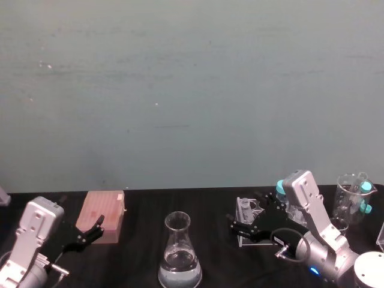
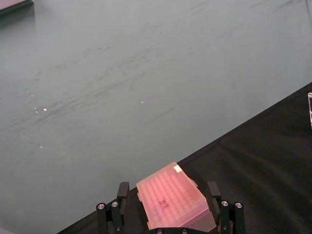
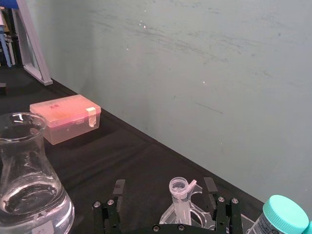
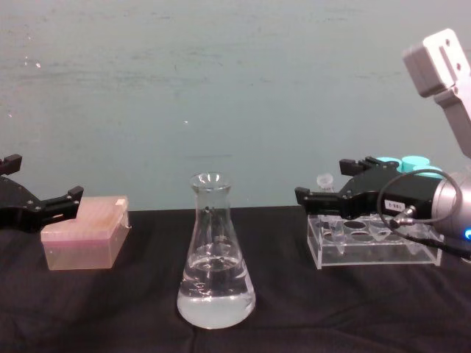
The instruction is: Pour the liquid from the test tube into the beaker using one hand.
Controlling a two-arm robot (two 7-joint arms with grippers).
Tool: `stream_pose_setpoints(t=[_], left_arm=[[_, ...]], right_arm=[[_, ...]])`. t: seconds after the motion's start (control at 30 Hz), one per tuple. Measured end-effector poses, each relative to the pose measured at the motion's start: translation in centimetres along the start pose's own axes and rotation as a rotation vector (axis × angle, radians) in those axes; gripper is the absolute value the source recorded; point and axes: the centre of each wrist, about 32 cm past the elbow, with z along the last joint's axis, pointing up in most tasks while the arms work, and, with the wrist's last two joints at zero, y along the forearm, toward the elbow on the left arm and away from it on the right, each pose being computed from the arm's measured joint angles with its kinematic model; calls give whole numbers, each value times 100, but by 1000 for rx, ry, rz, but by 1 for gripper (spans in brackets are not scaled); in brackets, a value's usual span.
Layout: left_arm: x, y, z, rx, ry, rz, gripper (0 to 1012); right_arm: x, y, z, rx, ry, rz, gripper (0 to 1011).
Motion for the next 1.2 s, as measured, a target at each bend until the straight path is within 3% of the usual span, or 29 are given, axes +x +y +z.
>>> stream_pose_setpoints(t=[1.2], left_arm=[[0,0,0,0,0,0,1000]], right_arm=[[83,145,-50,-35,32,-36,1000]])
